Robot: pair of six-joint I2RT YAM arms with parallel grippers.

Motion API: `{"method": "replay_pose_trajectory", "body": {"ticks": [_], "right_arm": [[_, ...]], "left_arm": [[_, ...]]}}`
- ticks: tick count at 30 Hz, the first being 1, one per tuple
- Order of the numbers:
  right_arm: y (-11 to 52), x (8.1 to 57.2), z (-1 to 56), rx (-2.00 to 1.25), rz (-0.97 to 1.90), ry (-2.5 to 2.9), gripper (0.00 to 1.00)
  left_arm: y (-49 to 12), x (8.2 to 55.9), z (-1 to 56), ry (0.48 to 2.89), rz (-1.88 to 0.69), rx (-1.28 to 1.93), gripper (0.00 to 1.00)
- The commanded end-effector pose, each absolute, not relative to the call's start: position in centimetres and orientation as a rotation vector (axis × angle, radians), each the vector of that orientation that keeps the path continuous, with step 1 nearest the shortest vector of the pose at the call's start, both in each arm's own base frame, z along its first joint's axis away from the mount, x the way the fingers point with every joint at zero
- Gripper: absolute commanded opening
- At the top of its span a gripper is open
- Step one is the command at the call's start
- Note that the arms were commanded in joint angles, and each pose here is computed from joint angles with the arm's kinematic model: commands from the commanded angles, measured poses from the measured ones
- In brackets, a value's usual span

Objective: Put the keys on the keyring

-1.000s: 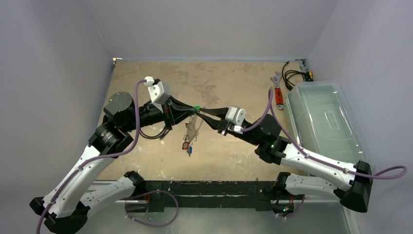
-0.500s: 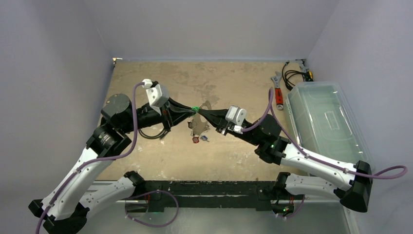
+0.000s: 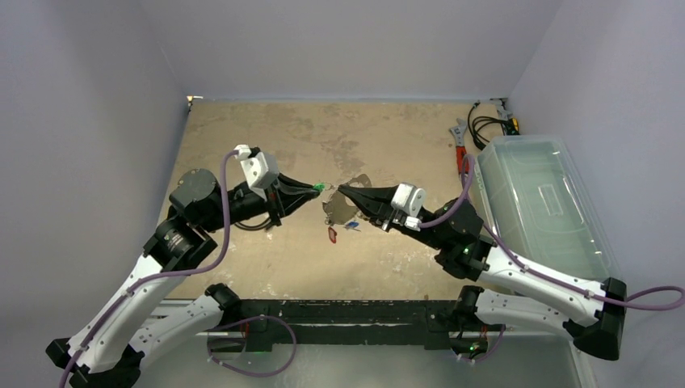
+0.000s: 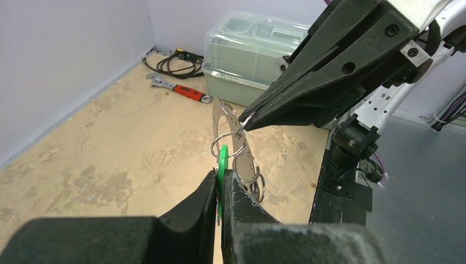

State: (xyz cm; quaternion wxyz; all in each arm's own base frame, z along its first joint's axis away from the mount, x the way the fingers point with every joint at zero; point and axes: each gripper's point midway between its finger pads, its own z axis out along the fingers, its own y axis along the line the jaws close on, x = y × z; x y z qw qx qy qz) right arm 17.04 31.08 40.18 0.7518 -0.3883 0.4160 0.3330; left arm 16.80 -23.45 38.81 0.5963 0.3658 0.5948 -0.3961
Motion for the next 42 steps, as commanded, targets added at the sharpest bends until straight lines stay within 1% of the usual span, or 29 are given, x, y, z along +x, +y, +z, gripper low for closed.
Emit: {"method": "replay_pose_trajectory", "body": {"ticks": [1,20,21,25,27,28,33,38,42], "right_arm": [[28.1,16.7,44.0,-0.725,0.700,0.828,0.00],[29.1,17.0,42.9,-0.762,0.712,0.876,0.00],[29.3,16.8,42.9,-0.772,0.725,0.878,0.04],[29.8,16.7,42.3,-0.796,0.755,0.914,0.34],[29.8,16.7,41.6,-0.799,0.761,0.933,0.44],[29.7,16.7,41.3,-0.794,0.762,0.943,0.46],[29.7,16.4,39.6,-0.798,0.786,0.964,0.52],[30.4,16.7,39.0,-0.809,0.790,0.973,0.60],[31.6,17.4,38.8,-0.833,0.781,0.985,0.64]], "left_arm": [[-22.5,18.0,38.9,1.386,-0.852,0.776,0.00],[-23.6,17.7,40.3,1.321,-0.887,0.849,0.00],[-23.6,17.7,40.3,1.320,-0.884,0.850,0.00],[-23.6,17.9,40.4,1.317,-0.871,0.847,0.00],[-23.6,18.0,40.6,1.317,-0.870,0.843,0.00],[-23.6,18.1,40.6,1.321,-0.869,0.838,0.00],[-24.2,18.3,40.7,1.330,-0.900,0.833,0.00],[-24.6,18.0,40.6,1.313,-0.925,0.861,0.00],[-24.9,17.5,40.6,1.297,-0.945,0.895,0.00]]}}
